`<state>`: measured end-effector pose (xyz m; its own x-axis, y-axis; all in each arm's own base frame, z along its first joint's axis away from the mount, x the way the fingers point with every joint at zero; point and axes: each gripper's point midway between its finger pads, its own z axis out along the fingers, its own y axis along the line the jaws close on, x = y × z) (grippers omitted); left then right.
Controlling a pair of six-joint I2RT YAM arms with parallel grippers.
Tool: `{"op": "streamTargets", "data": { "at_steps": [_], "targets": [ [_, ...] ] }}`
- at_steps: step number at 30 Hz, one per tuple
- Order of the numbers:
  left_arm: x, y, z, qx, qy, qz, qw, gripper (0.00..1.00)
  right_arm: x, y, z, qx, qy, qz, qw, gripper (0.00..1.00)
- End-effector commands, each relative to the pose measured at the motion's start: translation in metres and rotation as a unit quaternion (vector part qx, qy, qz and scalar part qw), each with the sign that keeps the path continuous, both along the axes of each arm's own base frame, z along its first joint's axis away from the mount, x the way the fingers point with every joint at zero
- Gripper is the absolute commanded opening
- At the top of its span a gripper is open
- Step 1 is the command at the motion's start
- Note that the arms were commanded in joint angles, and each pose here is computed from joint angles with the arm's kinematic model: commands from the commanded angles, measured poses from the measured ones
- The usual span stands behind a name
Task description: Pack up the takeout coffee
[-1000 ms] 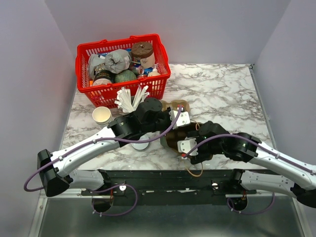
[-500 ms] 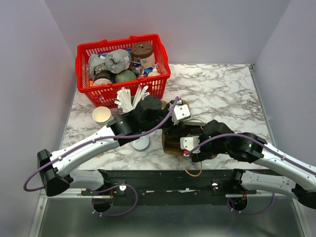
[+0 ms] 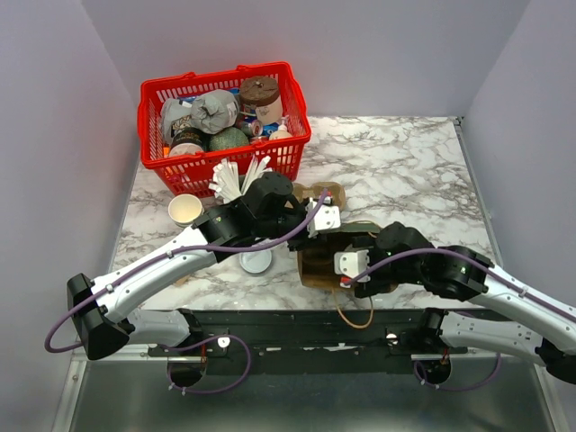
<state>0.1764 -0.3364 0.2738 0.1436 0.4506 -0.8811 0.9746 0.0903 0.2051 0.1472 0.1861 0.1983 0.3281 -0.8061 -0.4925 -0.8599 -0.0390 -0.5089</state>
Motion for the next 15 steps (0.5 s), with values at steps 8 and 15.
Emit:
{"op": "streamTargets", "data": {
  "at_steps": [8,15],
  "targets": [
    [-0.026,-0.013,0.002,-0.027,0.023,-0.083,0.996,0.0,0.023,-0.017,0.003,-0.005,-0.062,-0.049,0.997,0.01],
    [0.003,-0.016,0.014,-0.021,-0.057,-0.048,0.997,0.0,0.04,-0.024,0.016,0.01,-0.082,-0.085,0.993,0.01]
  ]
}}
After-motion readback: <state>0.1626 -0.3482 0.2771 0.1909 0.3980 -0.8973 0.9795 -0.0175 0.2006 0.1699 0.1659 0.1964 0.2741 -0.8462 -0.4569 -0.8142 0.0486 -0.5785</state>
